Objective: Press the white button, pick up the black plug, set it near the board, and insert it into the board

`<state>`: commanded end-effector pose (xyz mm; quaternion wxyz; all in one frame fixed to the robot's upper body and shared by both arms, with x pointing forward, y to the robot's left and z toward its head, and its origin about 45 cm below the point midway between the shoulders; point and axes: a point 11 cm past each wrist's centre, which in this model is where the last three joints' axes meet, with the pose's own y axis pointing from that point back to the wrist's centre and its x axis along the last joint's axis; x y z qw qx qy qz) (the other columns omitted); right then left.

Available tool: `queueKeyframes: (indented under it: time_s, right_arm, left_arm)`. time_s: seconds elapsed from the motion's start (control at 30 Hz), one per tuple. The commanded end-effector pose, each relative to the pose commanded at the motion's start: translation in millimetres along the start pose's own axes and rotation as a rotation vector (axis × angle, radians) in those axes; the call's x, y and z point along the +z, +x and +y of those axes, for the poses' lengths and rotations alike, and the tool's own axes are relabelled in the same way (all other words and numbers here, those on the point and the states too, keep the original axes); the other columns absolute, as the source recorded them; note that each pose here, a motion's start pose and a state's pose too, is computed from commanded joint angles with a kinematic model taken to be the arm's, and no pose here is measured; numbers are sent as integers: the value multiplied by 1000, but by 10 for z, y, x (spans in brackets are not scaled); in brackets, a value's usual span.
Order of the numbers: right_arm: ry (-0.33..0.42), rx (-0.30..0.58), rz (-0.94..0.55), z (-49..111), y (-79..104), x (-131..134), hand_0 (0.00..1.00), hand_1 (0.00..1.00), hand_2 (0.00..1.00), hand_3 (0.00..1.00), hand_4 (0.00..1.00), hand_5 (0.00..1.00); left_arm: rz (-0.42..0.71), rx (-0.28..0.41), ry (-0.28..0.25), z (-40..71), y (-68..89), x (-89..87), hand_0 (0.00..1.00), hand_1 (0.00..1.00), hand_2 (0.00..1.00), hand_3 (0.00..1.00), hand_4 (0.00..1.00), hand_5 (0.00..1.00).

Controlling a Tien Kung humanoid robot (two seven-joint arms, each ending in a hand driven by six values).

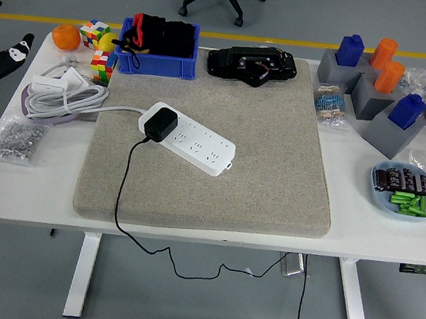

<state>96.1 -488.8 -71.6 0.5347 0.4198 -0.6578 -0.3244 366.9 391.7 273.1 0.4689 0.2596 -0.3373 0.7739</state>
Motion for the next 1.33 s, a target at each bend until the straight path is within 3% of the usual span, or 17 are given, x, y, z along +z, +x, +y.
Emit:
queueKeyframes:
  time_s: [1.33]
  right_arm:
    - [0, 4, 4, -1, 30, -11, 822, 656, 655, 633, 756, 495]
  left_arm:
    - [5, 5, -5, -29, 9, 32, 916, 881, 810, 756, 795, 440]
